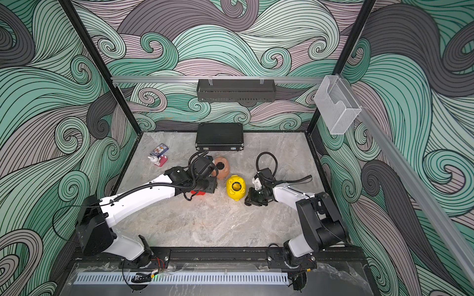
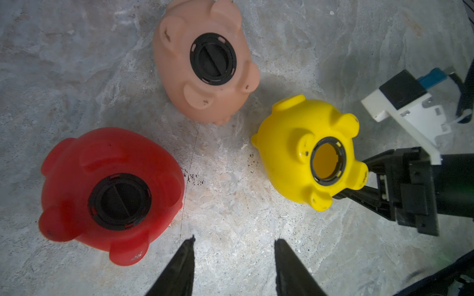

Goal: Close piggy banks
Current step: Move the knob to the center of the board.

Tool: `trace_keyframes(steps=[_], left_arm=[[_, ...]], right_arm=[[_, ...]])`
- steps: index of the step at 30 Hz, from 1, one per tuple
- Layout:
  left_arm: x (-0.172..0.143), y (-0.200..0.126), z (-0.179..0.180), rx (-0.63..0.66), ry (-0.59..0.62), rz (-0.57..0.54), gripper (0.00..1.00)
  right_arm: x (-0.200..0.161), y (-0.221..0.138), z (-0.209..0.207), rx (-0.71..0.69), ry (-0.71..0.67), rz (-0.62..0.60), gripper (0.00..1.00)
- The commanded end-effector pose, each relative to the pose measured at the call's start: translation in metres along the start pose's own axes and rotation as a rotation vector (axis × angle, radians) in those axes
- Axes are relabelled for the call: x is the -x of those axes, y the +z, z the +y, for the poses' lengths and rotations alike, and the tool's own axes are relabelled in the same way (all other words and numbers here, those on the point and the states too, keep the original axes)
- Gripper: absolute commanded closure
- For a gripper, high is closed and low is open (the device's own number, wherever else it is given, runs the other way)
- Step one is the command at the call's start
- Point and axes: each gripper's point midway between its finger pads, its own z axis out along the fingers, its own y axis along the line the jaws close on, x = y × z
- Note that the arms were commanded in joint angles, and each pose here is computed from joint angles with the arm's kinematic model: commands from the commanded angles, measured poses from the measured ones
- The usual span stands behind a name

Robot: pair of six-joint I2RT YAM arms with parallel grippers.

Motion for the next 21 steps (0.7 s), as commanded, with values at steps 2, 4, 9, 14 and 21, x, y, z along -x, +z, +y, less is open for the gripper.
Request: trace_keyframes(steps=[2, 4, 9, 14, 21], left_arm=[[0.006, -0.011, 0.003, 0.0, 0.0, -0.036, 0.49], [0.006, -0.012, 0.004, -0.001, 0.0, -0.036, 0.49], [0.004, -0.012, 0.004, -0.006, 0.0, -0.035, 0.49], [0.004, -0.011, 0.003, -0.013, 0.006, -0.035, 0.49], [0.003, -0.014, 0.004, -0.021, 0.002, -0.045, 0.49]], right_arm=[[-0.006, -0.007, -0.035, -0.183, 0.011, -0.003, 0.74], [-0.006, -0.009, -0.036, -0.184, 0.019, -0.008, 0.74], [0.0, -0.021, -0.055, -0.268, 0.044, -0.059, 0.73], [0.012, -0.035, -0.073, -0.324, 0.102, -0.136, 0.7], [0.016, -0.048, -0.061, -0.283, 0.101, -0.16, 0.66]])
